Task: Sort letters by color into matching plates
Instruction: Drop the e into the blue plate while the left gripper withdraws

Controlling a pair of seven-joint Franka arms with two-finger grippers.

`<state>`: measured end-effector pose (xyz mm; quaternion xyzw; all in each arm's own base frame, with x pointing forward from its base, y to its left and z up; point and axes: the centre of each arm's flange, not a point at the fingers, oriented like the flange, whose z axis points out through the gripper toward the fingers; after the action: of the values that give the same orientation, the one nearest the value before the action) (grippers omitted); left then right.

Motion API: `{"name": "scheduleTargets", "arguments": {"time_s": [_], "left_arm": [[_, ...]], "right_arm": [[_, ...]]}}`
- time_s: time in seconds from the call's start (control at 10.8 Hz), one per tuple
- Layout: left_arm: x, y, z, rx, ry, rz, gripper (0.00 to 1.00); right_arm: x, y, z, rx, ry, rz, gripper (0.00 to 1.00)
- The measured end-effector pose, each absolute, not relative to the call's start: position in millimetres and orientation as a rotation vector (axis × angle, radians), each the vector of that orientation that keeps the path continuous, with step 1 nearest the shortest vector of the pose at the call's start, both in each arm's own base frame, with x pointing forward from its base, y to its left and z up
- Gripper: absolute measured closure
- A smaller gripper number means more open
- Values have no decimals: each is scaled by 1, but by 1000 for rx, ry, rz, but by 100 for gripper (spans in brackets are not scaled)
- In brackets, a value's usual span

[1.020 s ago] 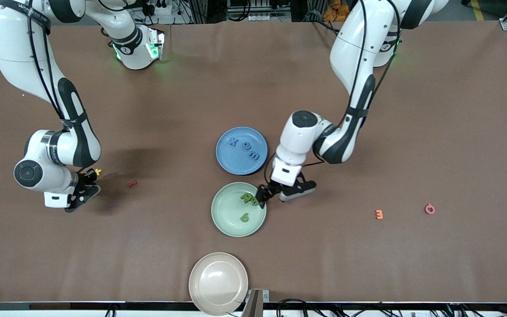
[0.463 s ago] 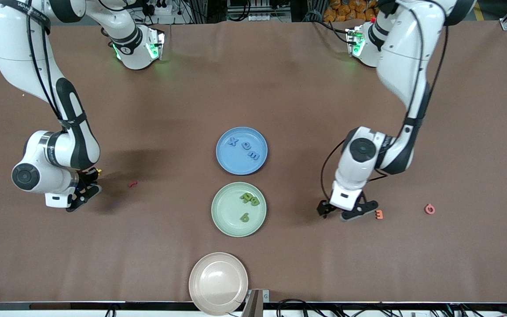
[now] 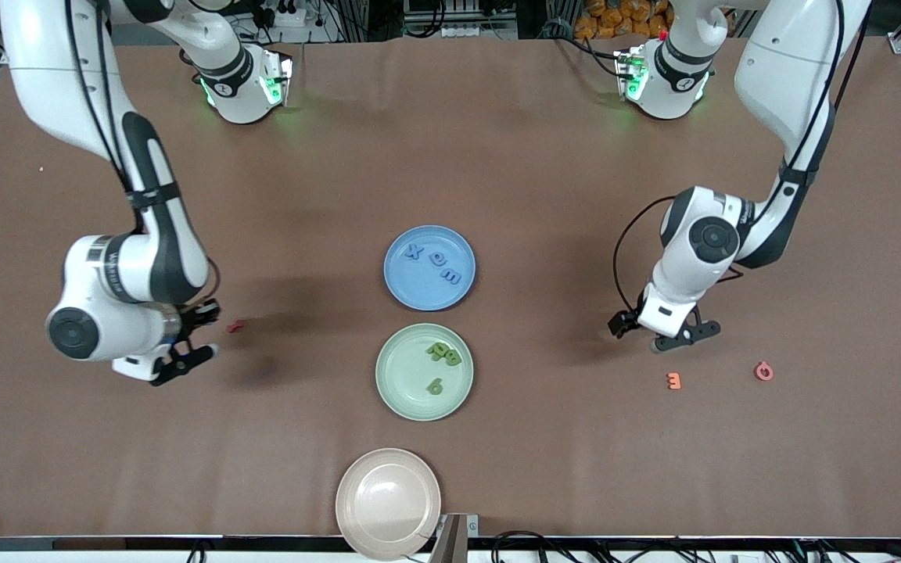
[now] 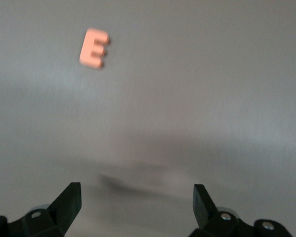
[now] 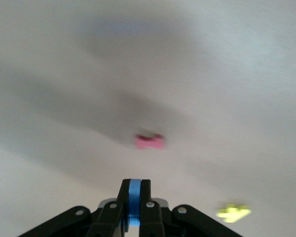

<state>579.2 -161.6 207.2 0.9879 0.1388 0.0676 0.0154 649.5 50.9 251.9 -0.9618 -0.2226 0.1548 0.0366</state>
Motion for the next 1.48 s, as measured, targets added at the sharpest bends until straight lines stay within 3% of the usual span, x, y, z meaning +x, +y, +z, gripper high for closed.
{"name": "scheduleTargets", "arguments": {"time_s": [0.37, 0.74, 1.3, 1.39, 1.48], "left_arm": [[534, -145, 247, 3101, 363, 233, 0], [541, -85, 319, 3170, 135, 303, 0], [580, -66, 481, 3091, 193, 236, 0], [581, -65, 492, 3084, 199, 251, 0], [580, -65, 500, 3073, 207, 270, 0]], "right_arm": [[622, 224, 281, -3000, -233, 495, 90], [566, 372, 289, -2988, 59, 431, 90], [508, 454, 254, -3028, 170, 411, 90], [506, 455, 249, -3031, 169, 410, 88], [507, 454, 248, -3032, 171, 410, 75]]}}
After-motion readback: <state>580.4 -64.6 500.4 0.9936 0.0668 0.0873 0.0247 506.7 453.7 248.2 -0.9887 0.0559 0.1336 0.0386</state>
